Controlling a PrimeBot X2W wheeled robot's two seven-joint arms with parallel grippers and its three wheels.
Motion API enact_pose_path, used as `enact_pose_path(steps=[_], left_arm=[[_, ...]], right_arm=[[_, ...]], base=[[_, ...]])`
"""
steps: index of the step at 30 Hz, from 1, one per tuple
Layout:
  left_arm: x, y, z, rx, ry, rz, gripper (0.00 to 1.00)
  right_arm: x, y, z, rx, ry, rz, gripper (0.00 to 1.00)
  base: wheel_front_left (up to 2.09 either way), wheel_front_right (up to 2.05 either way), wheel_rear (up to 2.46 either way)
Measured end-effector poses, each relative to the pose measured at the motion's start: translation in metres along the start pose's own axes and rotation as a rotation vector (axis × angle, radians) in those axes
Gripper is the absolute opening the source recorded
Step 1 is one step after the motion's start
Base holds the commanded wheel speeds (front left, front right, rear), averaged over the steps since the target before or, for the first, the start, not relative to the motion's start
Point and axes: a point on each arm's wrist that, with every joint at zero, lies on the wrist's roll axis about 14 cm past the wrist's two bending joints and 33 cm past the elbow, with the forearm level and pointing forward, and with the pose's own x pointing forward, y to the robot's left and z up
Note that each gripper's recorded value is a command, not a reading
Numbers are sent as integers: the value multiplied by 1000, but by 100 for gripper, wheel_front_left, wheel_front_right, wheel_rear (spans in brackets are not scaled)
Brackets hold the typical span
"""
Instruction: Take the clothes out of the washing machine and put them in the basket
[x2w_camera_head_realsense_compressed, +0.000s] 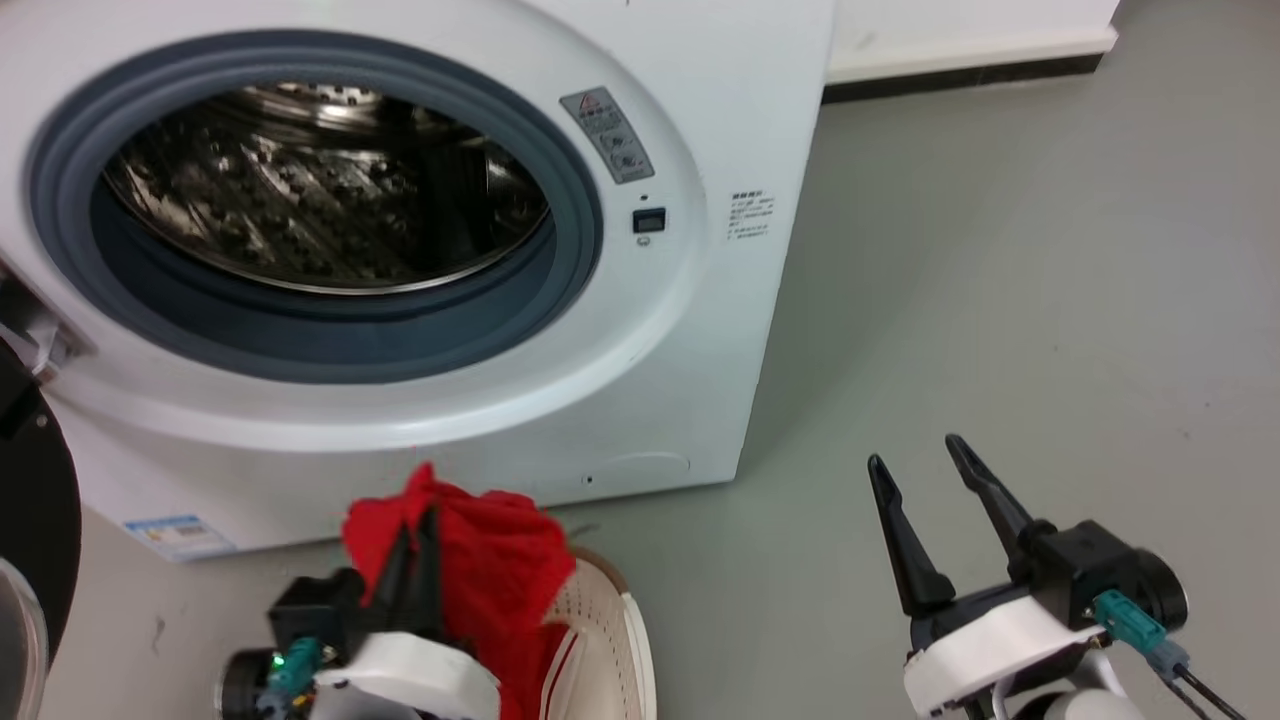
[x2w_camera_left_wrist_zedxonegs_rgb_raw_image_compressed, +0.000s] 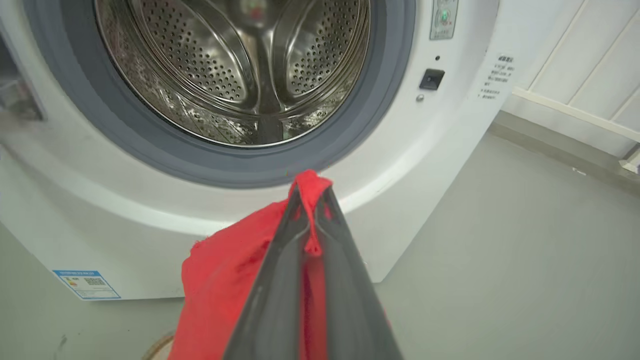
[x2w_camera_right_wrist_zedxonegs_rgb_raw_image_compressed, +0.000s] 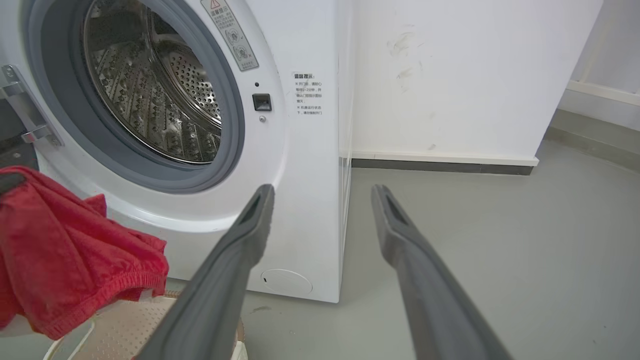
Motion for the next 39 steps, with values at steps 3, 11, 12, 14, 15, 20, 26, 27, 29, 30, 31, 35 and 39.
enact_pose_path(steps=[3,11,12,14,15,20,26,27,29,30,31,35,39], left_arm=[[-5,2,-42,-37,122,7,0],[-2,6,-146,-58,414,0,0],[-2,5,-159,-57,454,-7,0],[-2,7,-184,-57,529,-14,0],[-1,8,-196,-54,566,-14,0],[5,16,-249,-36,726,-8,0],[21,26,-300,-25,847,9,0],[22,26,-308,-20,867,1,0],[24,25,-323,-21,903,-1,0],[24,25,-331,-24,922,3,0],[22,26,-338,-28,941,16,0],[12,29,-360,-53,1012,76,5],[8,25,-363,-64,1029,88,100]], right_arm=[[14,5,-4,0,8,25,100],[51,9,-30,8,54,59,100],[56,9,-35,11,63,59,100],[64,7,-45,14,78,61,100],[68,6,-50,15,86,60,100],[84,1,-78,20,136,57,100],[99,-2,-116,20,201,64,100],[100,-4,-122,19,210,61,100],[100,-9,-136,21,239,49,100],[100,-12,-142,21,252,43,100],[100,-14,-148,22,263,38,100],[97,-22,-162,23,297,18,100],[93,-29,-163,20,309,-2,100]], base=[[0,0,0],[0,0,0],[0,0,0],[0,0,0],[0,0,0],[0,0,0],[0,0,0],[0,0,0],[0,0,0],[0,0,0],[0,0,0],[0,0,0],[0,0,0]])
